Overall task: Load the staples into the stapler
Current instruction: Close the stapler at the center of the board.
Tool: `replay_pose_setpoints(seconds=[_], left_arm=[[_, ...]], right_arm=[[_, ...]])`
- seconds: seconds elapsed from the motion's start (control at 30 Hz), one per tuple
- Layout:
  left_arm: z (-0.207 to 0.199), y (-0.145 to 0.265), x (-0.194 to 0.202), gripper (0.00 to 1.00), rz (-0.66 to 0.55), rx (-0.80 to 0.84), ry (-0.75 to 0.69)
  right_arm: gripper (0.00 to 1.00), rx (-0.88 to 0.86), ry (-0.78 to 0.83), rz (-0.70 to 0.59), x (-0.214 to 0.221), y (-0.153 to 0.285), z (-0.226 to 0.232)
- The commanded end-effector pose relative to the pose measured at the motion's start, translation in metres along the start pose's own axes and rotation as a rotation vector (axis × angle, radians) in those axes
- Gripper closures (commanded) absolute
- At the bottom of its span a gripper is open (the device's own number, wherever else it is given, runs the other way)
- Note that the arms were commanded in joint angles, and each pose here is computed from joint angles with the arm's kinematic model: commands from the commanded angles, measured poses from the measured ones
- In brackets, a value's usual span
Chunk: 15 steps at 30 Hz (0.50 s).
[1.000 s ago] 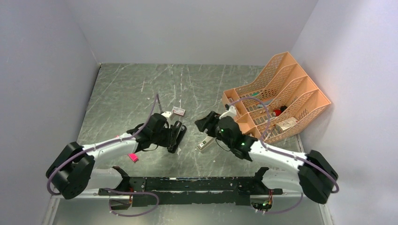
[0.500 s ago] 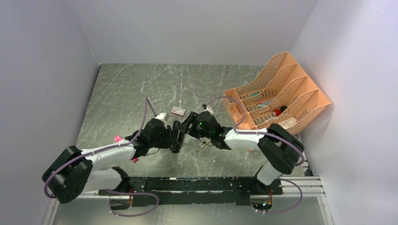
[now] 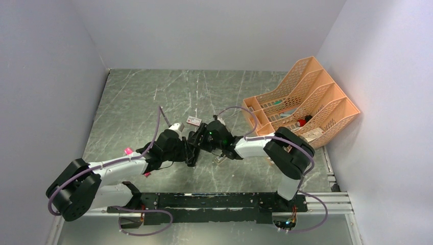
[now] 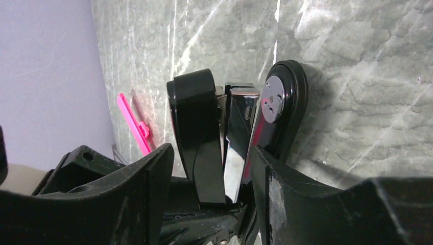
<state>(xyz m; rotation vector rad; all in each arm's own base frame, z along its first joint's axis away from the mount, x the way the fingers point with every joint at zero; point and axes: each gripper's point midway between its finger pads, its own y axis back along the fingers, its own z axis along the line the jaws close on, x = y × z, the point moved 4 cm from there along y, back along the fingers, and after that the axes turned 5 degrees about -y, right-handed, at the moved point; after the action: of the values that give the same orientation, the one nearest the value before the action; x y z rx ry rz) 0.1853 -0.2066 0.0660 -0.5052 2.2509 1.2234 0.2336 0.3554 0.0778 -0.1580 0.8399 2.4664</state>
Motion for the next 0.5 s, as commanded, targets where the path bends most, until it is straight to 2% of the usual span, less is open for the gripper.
replay_pose_setpoints(seconds=[0.0, 0.3, 0.33, 0.37, 0.47], left_arm=[[-0.003, -0.002, -0.003, 0.93, -0.014, 0.004, -0.024], [0.001, -0.001, -0.008, 0.93, -0.021, -0.046, -0.033], [0.001, -0.001, -0.009, 0.93, -0.023, -0.048, -0.036], [0.000, -0.001, -0.011, 0.93, -0.025, -0.052, -0.040], [-0.001, 0.001, -0.019, 0.93, -0.028, -0.078, -0.053]], right_arm=[[0.42, -0.003, -0.007, 0.029, 0.006, -0.007, -0.001], [0.79, -0.002, 0.036, 0.004, 0.005, -0.003, -0.004], [0.80, -0.008, 0.036, 0.010, 0.006, -0.003, -0.004], [0.77, -0.013, 0.034, 0.013, 0.006, -0.003, -0.003], [0.48, -0.026, 0.047, -0.015, 0.001, 0.005, 0.002]])
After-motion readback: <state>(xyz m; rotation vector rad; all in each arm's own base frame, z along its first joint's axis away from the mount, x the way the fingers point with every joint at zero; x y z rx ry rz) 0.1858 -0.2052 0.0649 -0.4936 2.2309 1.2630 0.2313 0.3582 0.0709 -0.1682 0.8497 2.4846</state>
